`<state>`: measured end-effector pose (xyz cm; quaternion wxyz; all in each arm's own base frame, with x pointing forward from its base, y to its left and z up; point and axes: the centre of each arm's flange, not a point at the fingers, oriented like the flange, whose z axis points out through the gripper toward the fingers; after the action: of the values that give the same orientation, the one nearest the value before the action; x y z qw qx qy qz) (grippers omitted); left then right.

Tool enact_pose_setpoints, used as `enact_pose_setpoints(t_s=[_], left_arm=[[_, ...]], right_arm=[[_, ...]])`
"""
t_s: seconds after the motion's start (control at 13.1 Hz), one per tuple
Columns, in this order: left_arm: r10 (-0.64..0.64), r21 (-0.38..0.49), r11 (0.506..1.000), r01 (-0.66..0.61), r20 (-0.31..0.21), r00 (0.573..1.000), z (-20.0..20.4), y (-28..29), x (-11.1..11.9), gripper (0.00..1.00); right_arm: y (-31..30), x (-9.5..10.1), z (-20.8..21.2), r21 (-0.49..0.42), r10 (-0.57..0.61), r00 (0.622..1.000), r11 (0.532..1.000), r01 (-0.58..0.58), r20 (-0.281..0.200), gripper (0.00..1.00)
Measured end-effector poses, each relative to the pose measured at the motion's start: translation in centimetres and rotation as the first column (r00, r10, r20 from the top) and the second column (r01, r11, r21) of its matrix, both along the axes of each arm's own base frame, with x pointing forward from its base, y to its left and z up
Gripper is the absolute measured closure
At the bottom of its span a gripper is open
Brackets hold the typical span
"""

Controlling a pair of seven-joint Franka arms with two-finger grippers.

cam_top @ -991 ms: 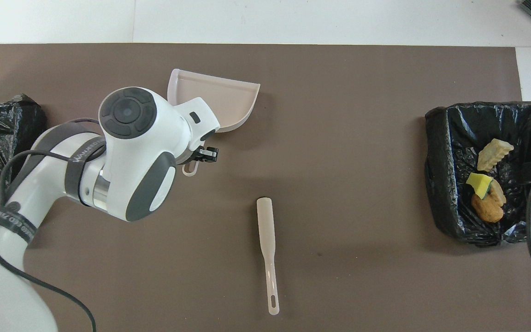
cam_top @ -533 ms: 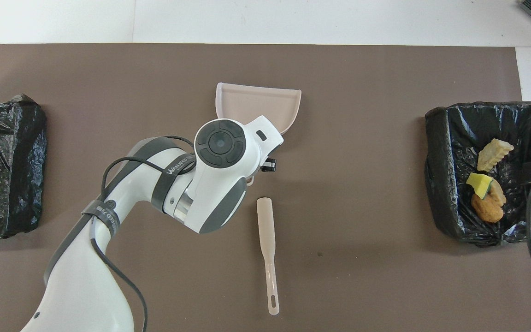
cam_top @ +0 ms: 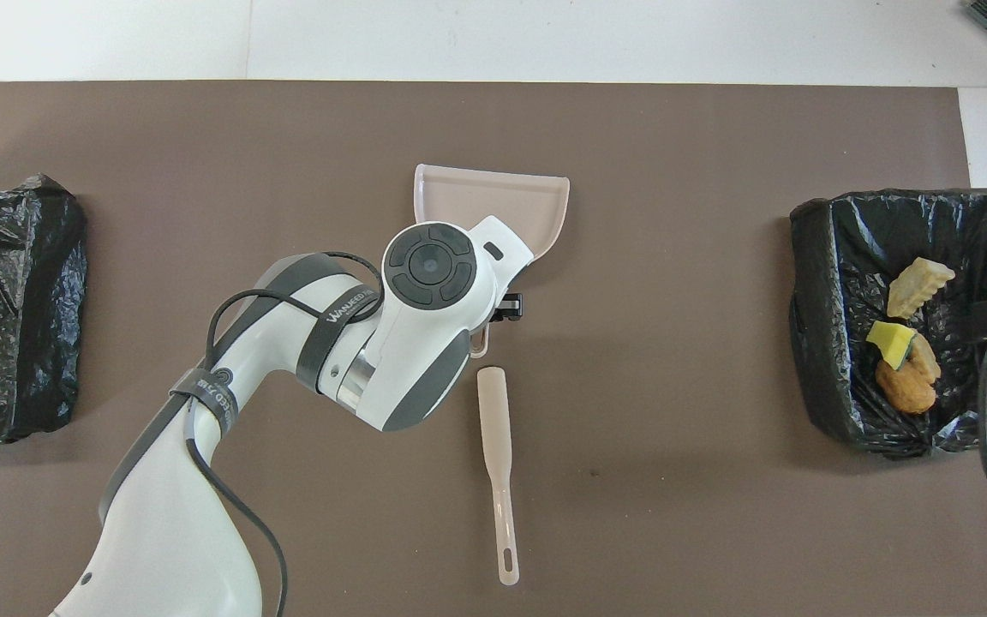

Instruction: Sweep and dump trash in bin

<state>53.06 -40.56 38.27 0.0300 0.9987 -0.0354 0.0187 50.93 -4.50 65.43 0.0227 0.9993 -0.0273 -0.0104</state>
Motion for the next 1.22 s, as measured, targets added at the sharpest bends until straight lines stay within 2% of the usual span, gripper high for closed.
enact_pose_setpoints(t_s=[0.08, 0.23, 0.38, 0.61, 0.84, 0.99, 1.22], left_arm=[[0.014, 0.009, 1.000, -0.014, -0.008, 1.000, 0.8, 0.9, 0.3, 0.00], [0.057, 0.011, 0.998, -0.057, -0.005, 0.998, 3.1, 3.6, 1.6, 0.00], [0.090, 0.001, 0.996, -0.090, 0.019, 0.996, 5.5, 7.5, 3.6, 0.00], [0.066, 0.015, 0.998, -0.066, 0.019, 0.998, 7.6, 14.6, 6.4, 0.00], [0.013, 0.032, 0.999, -0.013, 0.003, 1.000, 9.6, 21.3, 8.2, 0.00], [-0.041, 0.042, 0.998, 0.042, -0.017, 0.999, 11.4, 26.2, 8.6, 0.00], [-0.113, 0.047, 0.992, 0.116, -0.048, 0.992, 14.8, 33.6, 7.5, 0.00]], right_arm=[[0.0, 0.0, 0.0, 0.000, 0.000, 1.000, 1.000, 0.000, 0.000, 0.00], [0.0, 0.0, 0.0, 0.000, 0.000, 1.000, 1.000, 0.000, 0.000, 0.00], [0.0, 0.0, 0.0, 0.000, 0.000, 1.000, 1.000, 0.000, 0.000, 0.00], [0.0, 0.0, 0.0, 0.000, 0.000, 1.000, 1.000, 0.000, 0.000, 0.00], [0.0, 0.0, 0.0, 0.000, 0.000, 1.000, 1.000, 0.000, 0.000, 0.00], [0.0, 0.0, 0.0, 0.000, 0.000, 1.000, 1.000, 0.000, 0.000, 0.00], [0.0, 0.0, 0.0, 0.000, 0.000, 1.000, 1.000, 0.000, 0.000, 0.00]])
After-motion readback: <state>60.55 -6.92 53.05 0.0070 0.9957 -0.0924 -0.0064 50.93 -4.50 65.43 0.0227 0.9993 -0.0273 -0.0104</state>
